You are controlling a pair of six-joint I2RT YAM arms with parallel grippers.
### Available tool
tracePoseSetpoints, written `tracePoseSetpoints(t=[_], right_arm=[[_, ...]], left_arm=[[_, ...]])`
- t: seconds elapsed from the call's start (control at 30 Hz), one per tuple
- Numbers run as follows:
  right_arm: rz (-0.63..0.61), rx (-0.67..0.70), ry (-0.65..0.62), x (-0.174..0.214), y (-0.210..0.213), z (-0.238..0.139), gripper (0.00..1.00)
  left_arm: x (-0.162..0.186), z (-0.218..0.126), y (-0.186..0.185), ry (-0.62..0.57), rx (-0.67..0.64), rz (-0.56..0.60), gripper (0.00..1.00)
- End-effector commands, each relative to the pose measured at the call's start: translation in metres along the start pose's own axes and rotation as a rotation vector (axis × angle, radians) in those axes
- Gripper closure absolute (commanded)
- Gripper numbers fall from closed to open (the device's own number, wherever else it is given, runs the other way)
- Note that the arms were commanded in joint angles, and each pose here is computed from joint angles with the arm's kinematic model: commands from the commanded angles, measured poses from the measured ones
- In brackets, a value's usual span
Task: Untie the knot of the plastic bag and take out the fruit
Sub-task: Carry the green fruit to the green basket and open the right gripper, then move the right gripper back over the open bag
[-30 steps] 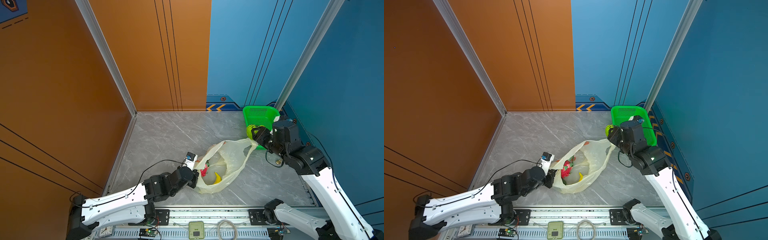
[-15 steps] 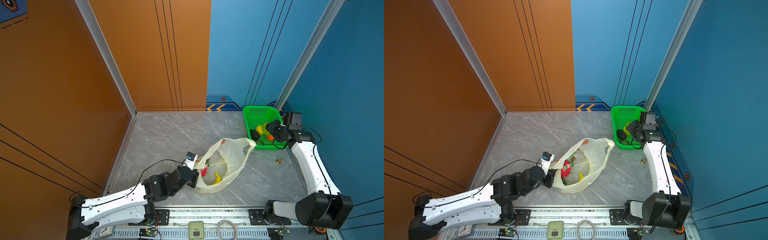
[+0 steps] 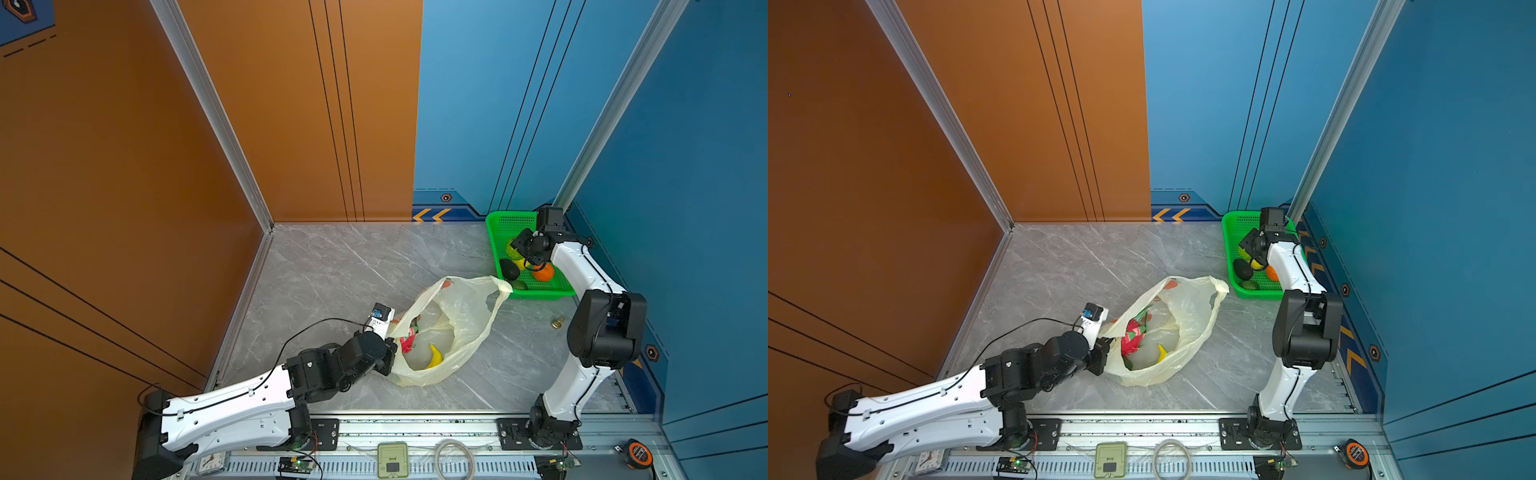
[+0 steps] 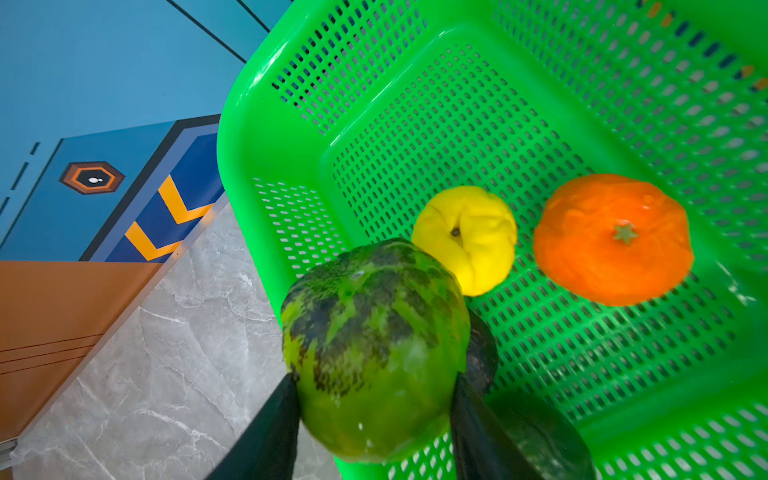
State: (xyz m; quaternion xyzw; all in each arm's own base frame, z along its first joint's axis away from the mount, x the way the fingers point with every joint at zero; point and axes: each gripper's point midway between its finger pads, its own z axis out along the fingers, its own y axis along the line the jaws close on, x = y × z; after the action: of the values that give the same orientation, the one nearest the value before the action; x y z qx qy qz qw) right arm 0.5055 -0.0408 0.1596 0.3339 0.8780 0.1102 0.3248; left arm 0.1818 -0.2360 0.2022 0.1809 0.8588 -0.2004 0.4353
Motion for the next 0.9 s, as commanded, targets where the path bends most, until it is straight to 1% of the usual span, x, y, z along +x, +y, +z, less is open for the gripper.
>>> tracePoseSetpoints(t=[0.0, 0.1, 0.23, 0.37, 0.53, 0.6, 0.67, 0.77, 0.87], right_arm=[[-0.048, 0.003, -0.015, -0.009, 0.011, 0.005, 0.42], [-0.051, 0.018, -0.002, -0.01, 0.01, 0.012, 0.35], [-0.054, 0.031, 0.015, -0.009, 0.01, 0.012, 0.23], [-0.066, 0.027, 0.02, -0.008, 0.011, 0.002, 0.19], [-0.091, -0.006, 0.018, -0.005, 0.017, -0.029, 0.16], [-0.109, -0.023, 0.021, -0.001, 0.02, -0.044, 0.13], [-0.128, -0.045, 0.032, 0.006, 0.023, -0.062, 0.09], [-0.168, -0.073, 0.043, 0.017, 0.029, -0.091, 0.0], [-0.219, -0.114, 0.059, 0.032, 0.04, -0.123, 0.0]], left_arm=[[-0.008, -0.004, 0.002, -0.011, -0.01, -0.006, 1.0], [-0.008, -0.004, 0.003, -0.012, -0.012, -0.009, 1.0], [-0.008, -0.005, 0.004, -0.016, -0.013, -0.014, 1.0], [-0.01, -0.006, 0.005, -0.023, -0.015, -0.013, 1.0], [-0.009, -0.007, 0.006, -0.026, -0.016, -0.012, 1.0], [-0.008, -0.007, 0.006, -0.024, -0.015, -0.013, 1.0], [-0.007, -0.006, 0.006, -0.022, -0.016, -0.014, 1.0], [-0.006, -0.007, 0.006, -0.02, -0.017, -0.014, 1.0], [-0.005, -0.008, 0.007, -0.02, -0.017, -0.017, 1.0]])
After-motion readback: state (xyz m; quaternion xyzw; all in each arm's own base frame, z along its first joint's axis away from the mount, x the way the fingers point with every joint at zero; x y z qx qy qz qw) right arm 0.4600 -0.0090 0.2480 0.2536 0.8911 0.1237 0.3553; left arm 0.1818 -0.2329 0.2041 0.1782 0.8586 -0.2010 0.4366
